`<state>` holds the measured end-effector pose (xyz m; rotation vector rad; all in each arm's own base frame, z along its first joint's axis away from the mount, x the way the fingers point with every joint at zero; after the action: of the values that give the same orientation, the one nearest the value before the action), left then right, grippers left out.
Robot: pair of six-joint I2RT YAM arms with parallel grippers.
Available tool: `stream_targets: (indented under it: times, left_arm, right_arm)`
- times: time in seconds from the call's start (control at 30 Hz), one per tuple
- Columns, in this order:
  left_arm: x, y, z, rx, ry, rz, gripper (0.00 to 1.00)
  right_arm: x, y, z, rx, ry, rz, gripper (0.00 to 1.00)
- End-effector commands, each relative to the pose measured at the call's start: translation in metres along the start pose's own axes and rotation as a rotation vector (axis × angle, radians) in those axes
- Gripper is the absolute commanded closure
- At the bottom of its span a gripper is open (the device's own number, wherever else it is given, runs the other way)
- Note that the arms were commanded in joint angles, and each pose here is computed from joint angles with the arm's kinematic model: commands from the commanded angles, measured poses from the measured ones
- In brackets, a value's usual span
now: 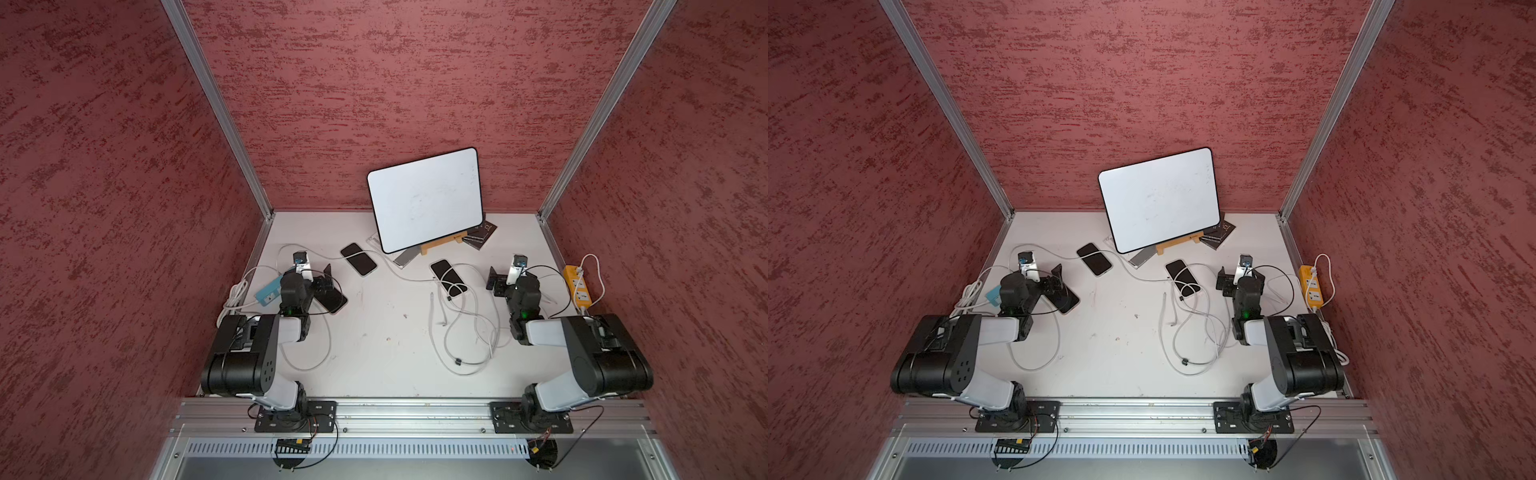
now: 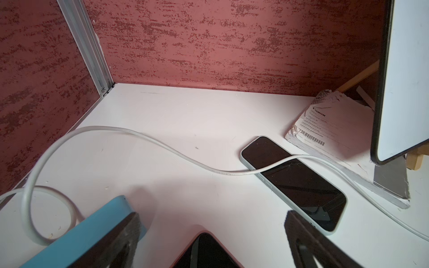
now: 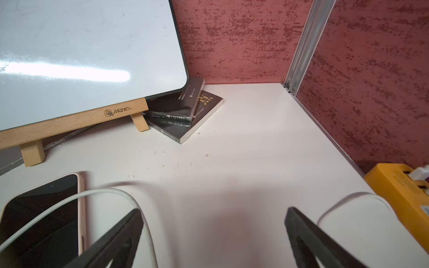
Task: Plug the charging cable into the phone
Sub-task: Pick up the phone at the center of the board.
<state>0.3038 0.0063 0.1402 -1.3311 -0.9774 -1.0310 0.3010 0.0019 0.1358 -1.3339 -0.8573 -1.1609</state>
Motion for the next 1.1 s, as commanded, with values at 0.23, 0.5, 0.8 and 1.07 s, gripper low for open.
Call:
stream_targets:
  times: [0.23, 0.5, 0.8, 1.07]
  left_arm:
    - [0.003, 0.001, 0.000, -0.007, 0.000, -0.014, 0.00]
    - [0.003, 0.001, 0.001, -0.006, 0.000, -0.014, 0.00]
    - [0.002, 0.000, 0.004, -0.017, -0.013, -0.015, 0.00]
    - [0.048, -0.025, 0.003, 0.179, -0.064, 0.034, 0.00]
  right_arm:
    - [0.008, 0.003, 0.001, 0.008, 0.013, -0.026, 0.01]
    - [0.008, 0.003, 0.001, 0.008, 0.013, -0.025, 0.01]
    - [0.008, 0.003, 0.001, 0.013, 0.016, -0.020, 0.01]
    - [0.017, 0.002, 0.002, 0.006, 0.010, -0.016, 0.02]
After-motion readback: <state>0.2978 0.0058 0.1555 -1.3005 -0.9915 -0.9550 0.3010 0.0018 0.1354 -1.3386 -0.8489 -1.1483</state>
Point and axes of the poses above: each gripper's point midway between its finger pads, its own y axis out along the fingers, its own z axis along the line the jaws close on, x = y × z, the point moved 10 cm from there along -y, back along the fingers, and after that the axes turned 6 degrees about y, right-handed, at the moved point
